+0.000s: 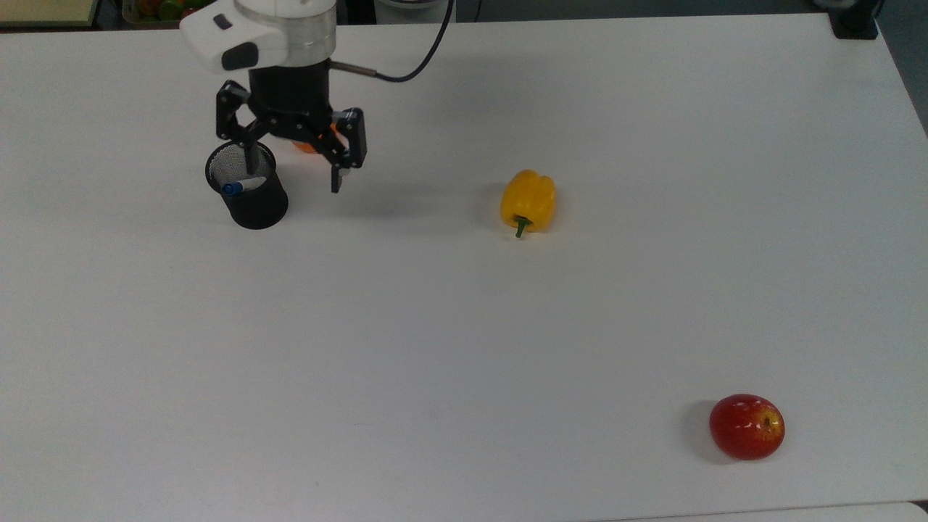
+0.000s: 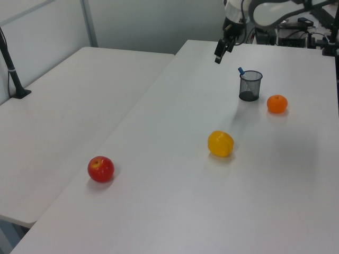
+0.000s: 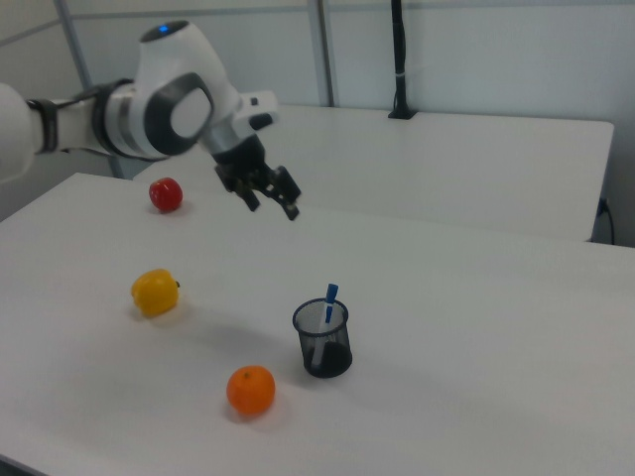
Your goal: Place marker
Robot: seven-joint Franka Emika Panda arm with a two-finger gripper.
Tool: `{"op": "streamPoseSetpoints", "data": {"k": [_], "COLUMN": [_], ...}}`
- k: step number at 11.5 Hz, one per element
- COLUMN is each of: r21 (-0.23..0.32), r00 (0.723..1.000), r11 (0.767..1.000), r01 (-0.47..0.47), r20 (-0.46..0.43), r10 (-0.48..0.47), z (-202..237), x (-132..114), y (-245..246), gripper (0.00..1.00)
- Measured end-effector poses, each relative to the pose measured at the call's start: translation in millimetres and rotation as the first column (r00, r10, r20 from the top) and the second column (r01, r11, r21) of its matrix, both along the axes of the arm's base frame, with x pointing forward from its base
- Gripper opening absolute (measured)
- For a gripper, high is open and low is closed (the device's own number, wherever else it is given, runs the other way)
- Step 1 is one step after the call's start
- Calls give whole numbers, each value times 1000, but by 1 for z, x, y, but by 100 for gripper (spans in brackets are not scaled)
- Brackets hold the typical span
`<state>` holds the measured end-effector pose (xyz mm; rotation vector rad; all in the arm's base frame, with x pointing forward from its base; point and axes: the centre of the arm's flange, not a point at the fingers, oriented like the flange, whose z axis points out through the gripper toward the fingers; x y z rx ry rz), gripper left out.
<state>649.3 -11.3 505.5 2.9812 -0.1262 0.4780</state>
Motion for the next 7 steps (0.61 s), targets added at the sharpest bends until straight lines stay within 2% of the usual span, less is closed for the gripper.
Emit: {"op": "streamPoseSetpoints", "data": {"k": [4, 7], "r21": [-3, 18], "r00": [988, 950], "r11": [998, 993], "r01": [-64, -116], "r20": [-144, -290], "r10": [63, 117], "z": [51, 73], "x": [-49, -88], "y": [56, 63], "gripper": [100, 100]}}
